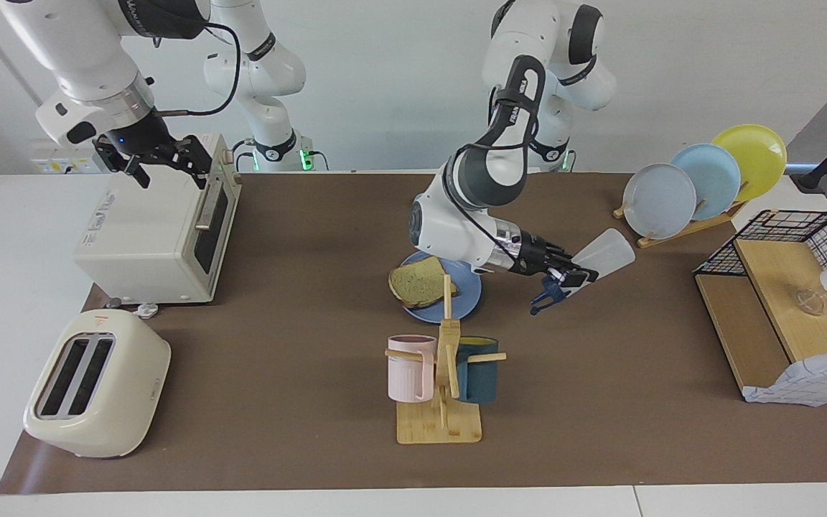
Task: Put bread on plate and add seasoning
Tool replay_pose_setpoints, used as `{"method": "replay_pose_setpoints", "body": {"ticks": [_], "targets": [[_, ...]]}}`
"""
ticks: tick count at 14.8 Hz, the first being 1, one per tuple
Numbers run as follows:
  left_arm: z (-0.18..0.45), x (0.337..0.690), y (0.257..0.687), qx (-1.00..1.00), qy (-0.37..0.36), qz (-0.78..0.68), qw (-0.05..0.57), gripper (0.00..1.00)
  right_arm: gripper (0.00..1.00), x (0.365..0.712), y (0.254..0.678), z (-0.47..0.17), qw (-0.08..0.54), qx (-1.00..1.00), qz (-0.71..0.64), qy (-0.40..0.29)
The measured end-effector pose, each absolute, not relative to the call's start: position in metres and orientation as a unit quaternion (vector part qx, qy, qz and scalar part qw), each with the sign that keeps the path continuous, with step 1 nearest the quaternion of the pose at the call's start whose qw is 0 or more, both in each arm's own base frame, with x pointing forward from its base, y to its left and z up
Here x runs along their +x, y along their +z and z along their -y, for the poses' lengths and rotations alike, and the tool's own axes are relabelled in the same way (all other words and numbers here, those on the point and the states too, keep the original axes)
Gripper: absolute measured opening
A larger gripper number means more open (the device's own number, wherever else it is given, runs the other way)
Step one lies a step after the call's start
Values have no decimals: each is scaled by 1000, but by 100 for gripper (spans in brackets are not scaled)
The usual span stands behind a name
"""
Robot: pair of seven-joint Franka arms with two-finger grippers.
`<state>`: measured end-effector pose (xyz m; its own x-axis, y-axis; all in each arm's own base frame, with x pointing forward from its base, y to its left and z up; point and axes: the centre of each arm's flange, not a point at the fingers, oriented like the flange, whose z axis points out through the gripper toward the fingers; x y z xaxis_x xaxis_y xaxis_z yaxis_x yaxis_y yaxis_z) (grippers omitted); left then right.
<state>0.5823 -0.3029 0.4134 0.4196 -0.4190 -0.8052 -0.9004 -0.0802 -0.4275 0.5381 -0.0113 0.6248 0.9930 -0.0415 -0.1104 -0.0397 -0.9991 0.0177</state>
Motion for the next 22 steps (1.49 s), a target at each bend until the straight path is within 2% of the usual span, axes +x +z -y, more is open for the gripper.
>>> {"method": "replay_pose_setpoints", "body": {"ticks": [6,14,18,22], "targets": [[255,575,514,-762,184,-461,415,37,100,538,625,11,8,998,20,-55],[169,561,619,-871,60,-414,257,37,100,538,625,11,8,998,20,-55],[154,555,643,-917,-12,-346,197,37,100,538,625,11,8,998,20,-55],[170,561,639,-947,-79,-266,161,37,100,538,625,11,8,998,20,-55]]}}
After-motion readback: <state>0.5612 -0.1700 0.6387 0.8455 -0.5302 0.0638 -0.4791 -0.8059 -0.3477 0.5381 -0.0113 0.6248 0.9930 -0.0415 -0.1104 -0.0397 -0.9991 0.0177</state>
